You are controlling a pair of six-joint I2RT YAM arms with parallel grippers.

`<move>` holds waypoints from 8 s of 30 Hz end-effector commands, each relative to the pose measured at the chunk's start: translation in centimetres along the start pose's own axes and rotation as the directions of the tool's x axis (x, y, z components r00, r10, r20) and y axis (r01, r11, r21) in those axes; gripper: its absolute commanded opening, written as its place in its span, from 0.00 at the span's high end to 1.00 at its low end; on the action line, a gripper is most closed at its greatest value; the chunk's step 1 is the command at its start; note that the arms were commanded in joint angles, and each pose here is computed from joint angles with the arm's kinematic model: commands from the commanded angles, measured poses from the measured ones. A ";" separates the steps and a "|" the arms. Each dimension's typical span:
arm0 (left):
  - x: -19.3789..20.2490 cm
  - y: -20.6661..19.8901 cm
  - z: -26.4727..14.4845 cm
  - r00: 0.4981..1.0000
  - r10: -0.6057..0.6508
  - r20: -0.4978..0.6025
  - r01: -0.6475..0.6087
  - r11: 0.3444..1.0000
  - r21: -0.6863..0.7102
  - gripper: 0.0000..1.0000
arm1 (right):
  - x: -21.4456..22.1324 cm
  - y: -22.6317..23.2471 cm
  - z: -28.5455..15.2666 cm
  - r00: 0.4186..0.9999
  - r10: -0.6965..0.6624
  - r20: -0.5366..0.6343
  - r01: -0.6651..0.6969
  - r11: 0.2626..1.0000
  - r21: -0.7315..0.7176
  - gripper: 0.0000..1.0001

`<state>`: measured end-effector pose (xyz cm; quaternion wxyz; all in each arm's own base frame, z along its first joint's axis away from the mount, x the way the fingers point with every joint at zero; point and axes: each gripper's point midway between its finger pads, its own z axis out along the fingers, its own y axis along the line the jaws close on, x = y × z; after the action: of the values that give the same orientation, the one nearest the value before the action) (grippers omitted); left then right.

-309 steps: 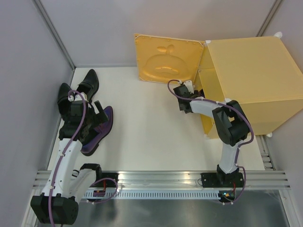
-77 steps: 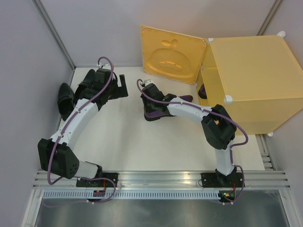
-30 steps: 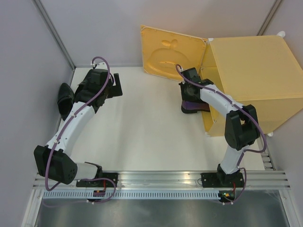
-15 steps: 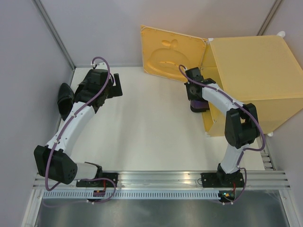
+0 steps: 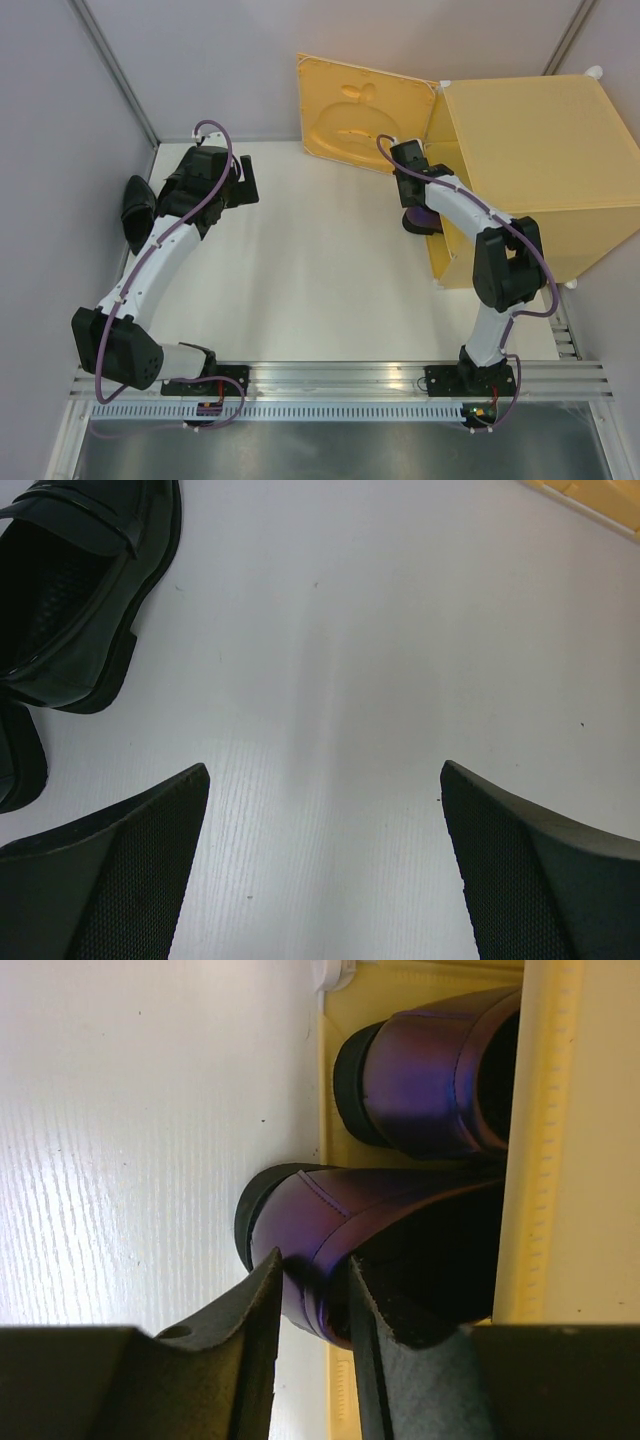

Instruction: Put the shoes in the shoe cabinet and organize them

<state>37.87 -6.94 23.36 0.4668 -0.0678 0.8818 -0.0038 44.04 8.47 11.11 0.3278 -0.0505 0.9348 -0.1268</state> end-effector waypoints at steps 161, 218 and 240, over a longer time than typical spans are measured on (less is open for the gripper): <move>9.9 26.6 1.4 0.612 -0.781 0.122 0.652 0.412 -0.636 0.98 | 4.9 14.2 -13.8 0.928 0.160 0.336 0.101 0.759 -0.643 0.20; 11.3 -19.0 3.4 0.908 0.247 -0.339 -0.174 0.957 0.232 0.14 | 4.4 7.1 -23.7 0.871 0.282 0.403 0.061 0.751 -0.658 0.18; 4.6 3.0 -6.3 0.976 -0.189 -0.105 0.191 0.981 0.013 0.00 | 3.4 19.2 -18.9 0.946 -0.073 0.315 0.272 0.709 -0.650 0.17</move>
<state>30.80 -6.79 22.08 0.3856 -0.1391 0.9078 -0.0887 28.36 28.82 16.97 0.3800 -0.2505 0.8649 0.2117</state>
